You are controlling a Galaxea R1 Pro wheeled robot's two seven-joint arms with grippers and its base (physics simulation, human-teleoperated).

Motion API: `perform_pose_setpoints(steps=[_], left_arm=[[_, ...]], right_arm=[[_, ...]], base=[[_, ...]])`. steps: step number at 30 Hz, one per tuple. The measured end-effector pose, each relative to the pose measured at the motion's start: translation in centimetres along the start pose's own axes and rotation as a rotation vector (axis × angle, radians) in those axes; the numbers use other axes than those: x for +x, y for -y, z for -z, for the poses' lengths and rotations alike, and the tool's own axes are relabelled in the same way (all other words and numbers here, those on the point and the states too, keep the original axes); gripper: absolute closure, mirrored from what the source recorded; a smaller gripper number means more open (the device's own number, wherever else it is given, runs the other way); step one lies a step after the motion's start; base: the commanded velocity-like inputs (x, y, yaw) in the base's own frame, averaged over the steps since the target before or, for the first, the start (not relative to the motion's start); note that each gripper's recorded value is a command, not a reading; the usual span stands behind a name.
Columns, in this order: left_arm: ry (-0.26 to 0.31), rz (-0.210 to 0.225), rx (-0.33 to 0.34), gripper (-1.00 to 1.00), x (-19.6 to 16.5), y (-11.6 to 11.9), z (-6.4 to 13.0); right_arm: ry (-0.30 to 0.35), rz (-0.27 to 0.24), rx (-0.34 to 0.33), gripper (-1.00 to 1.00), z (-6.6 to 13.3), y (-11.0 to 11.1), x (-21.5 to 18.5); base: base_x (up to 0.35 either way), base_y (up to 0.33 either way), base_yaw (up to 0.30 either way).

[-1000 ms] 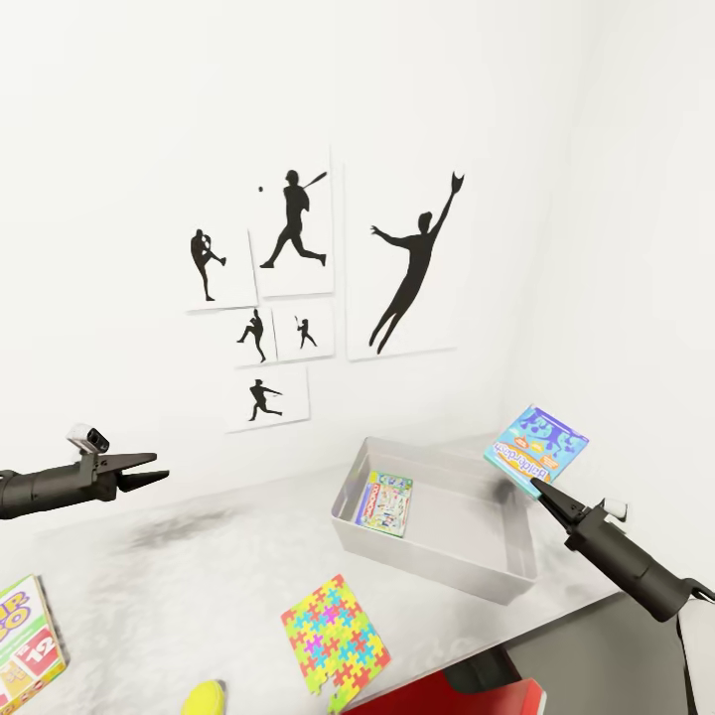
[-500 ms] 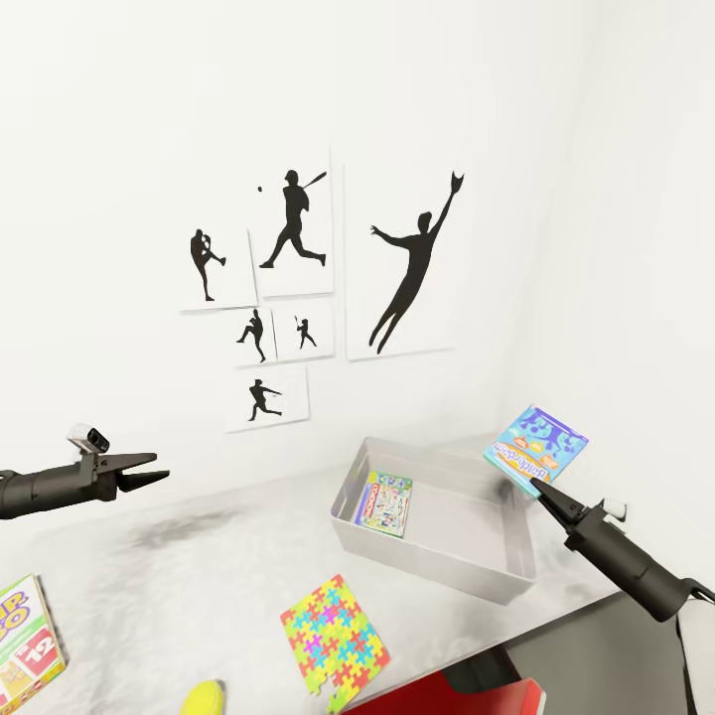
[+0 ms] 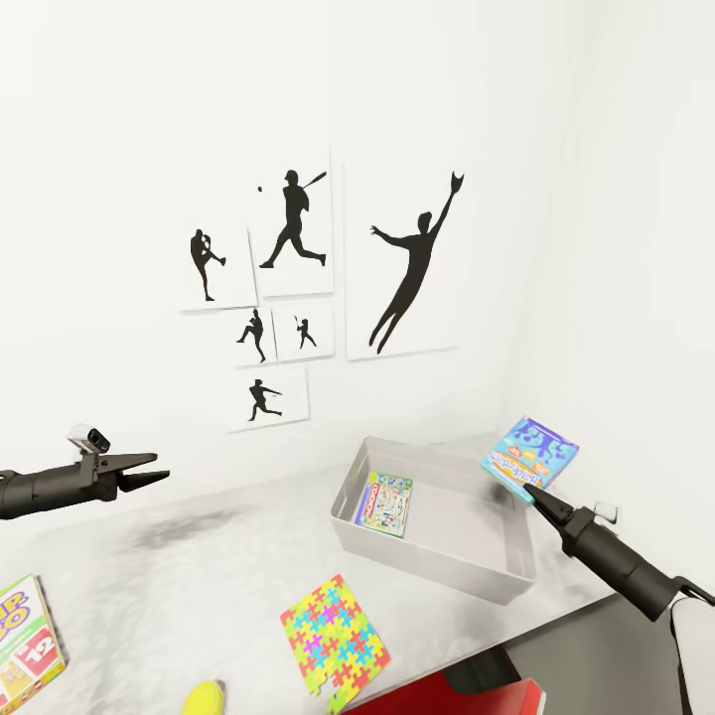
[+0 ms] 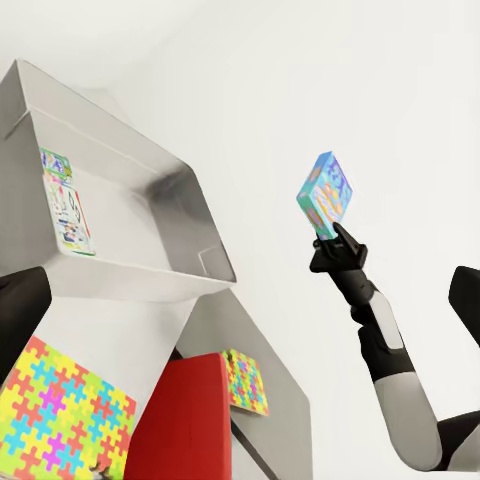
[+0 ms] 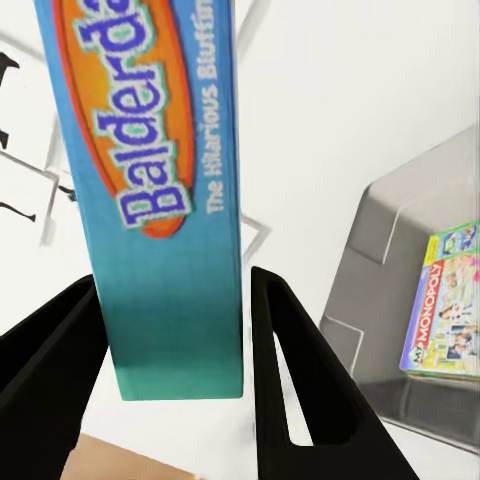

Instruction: Put all the toys in the child's room - the three board games (two on the bed and one on the table), the two jigsaw puzzles on the table, and the tennis ball on the table - inside the toy box on the table in the child's room.

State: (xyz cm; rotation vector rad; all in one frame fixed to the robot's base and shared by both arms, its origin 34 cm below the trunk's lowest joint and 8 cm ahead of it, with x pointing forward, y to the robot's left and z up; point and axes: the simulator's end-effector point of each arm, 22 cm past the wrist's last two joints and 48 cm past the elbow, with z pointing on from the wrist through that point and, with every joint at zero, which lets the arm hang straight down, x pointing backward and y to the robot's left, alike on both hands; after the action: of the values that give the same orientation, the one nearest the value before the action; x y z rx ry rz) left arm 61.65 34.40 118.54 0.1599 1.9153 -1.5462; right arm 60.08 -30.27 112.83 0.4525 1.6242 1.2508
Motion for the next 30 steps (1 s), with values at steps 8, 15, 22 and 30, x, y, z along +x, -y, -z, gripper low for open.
perform_pose_setpoints(steps=[8,15,22,30], left_arm=[[0.0,0.0,0.0,-1.0,0.0,0.0,0.0],[-0.002,0.003,0.008,-1.0,0.1,0.0,-0.4],[-0.003,0.005,0.013,-1.0,0.3,0.0,-0.7],[-0.002,0.005,0.014,-1.0,0.2,0.1,-0.7]], right_arm=[[-0.001,0.001,0.012,1.0,-0.1,0.2,0.1],[-0.177,0.023,0.103,1.0,-4.8,0.6,4.3],[-0.219,-0.045,0.143,1.0,-11.8,1.6,1.7],[-0.298,-0.133,0.315,1.0,-12.0,8.0,1.5]], base=[[0.0,0.0,0.0],[0.0,0.0,0.0],[0.0,0.0,0.0],[0.0,0.0,0.0]])
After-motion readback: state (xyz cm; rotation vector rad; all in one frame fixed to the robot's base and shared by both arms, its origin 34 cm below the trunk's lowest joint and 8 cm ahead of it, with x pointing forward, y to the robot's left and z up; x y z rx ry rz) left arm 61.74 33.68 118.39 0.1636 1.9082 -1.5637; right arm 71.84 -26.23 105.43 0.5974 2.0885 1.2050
